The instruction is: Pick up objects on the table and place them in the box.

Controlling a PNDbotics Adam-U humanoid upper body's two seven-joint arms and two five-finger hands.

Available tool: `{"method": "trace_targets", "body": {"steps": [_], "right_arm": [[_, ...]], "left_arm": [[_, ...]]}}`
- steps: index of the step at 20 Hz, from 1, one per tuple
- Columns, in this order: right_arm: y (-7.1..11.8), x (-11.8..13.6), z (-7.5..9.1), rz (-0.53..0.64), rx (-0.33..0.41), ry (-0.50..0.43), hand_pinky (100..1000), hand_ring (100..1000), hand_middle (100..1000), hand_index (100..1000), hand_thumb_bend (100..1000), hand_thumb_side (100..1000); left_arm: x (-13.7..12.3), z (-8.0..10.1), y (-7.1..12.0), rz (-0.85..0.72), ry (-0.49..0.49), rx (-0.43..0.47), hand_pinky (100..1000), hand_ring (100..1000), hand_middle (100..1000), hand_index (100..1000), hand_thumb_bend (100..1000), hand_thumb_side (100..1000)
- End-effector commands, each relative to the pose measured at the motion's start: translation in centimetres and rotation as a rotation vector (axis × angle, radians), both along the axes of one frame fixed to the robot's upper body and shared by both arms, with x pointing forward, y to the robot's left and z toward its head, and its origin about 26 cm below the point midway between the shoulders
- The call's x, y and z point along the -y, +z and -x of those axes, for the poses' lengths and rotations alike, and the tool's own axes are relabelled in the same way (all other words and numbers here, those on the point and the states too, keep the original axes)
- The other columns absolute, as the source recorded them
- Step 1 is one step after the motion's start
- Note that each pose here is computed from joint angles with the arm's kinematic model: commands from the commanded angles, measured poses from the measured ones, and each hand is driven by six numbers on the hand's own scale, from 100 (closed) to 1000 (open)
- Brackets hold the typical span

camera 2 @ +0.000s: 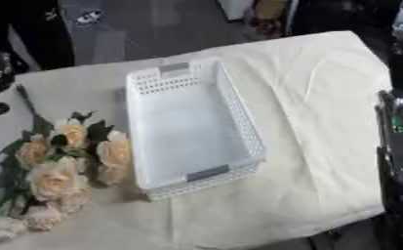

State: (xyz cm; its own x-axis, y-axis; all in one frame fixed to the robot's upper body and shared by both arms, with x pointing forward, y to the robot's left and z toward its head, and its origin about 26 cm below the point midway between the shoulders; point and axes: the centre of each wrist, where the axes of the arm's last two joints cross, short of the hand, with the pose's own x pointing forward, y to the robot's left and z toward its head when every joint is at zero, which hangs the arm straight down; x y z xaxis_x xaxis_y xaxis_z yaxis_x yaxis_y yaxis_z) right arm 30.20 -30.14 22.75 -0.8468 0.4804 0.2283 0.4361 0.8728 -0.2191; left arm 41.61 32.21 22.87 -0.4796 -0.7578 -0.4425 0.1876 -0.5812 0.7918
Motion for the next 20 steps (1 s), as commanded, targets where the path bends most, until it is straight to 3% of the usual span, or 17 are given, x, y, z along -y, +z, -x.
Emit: {"method": "trace_targets", "body": {"steps": [1, 2, 3, 4, 6, 7, 8, 10, 17, 20], "right_arm": [[0.8, 0.3, 0.3, 0.025, 0.025, -0.01, 625, 786, 751, 877, 100, 658], [0.8, 0.3, 0.3, 0.025, 0.024, -0.01, 625, 786, 751, 877, 100, 659], [0.8, 0.3, 0.3, 0.026, 0.024, -0.01, 625, 786, 751, 877, 100, 659], [0.9, 0.3, 0.3, 0.027, 0.024, -0.01, 625, 786, 751, 877, 100, 659], [0.9, 0.2, 0.3, 0.027, 0.023, -0.01, 625, 786, 751, 877, 100, 659], [0.9, 0.3, 0.3, 0.028, 0.023, -0.01, 624, 786, 750, 877, 100, 661], [0.8, 0.3, 0.3, 0.029, 0.021, -0.011, 624, 786, 750, 877, 100, 661], [0.8, 0.3, 0.3, 0.031, 0.019, -0.013, 624, 786, 750, 877, 100, 661], [0.7, 0.3, 0.4, 0.033, 0.016, -0.015, 623, 786, 750, 877, 100, 661], [0.8, 0.3, 0.3, 0.031, 0.017, -0.013, 623, 785, 749, 876, 100, 663]], "left_arm": [[-0.3, 0.4, 2.4, -0.017, -0.011, 0.059, 100, 100, 100, 100, 250, 100], [-0.2, 0.6, 2.4, -0.058, -0.033, 0.058, 485, 272, 315, 375, 546, 207], [0.0, 0.8, 2.5, -0.109, -0.056, 0.055, 603, 486, 514, 525, 810, 408], [0.0, 1.1, 2.5, -0.184, -0.083, 0.043, 828, 764, 750, 830, 844, 671], [-0.2, 1.4, 2.6, -0.284, -0.112, 0.035, 886, 830, 799, 883, 841, 735], [-0.4, 1.5, 2.6, -0.32, -0.118, 0.031, 994, 932, 875, 970, 838, 770], [-1.1, 1.6, 2.3, -0.358, -0.114, 0.016, 1000, 945, 884, 971, 826, 902], [-2.3, 1.8, 1.8, -0.4, -0.1, -0.009, 1000, 950, 885, 967, 853, 938], [-4.4, 2.0, 0.0, -0.393, -0.074, -0.053, 999, 941, 874, 949, 853, 934], [-4.9, 1.9, -1.6, -0.354, -0.075, -0.093, 970, 917, 847, 924, 856, 928]]}}
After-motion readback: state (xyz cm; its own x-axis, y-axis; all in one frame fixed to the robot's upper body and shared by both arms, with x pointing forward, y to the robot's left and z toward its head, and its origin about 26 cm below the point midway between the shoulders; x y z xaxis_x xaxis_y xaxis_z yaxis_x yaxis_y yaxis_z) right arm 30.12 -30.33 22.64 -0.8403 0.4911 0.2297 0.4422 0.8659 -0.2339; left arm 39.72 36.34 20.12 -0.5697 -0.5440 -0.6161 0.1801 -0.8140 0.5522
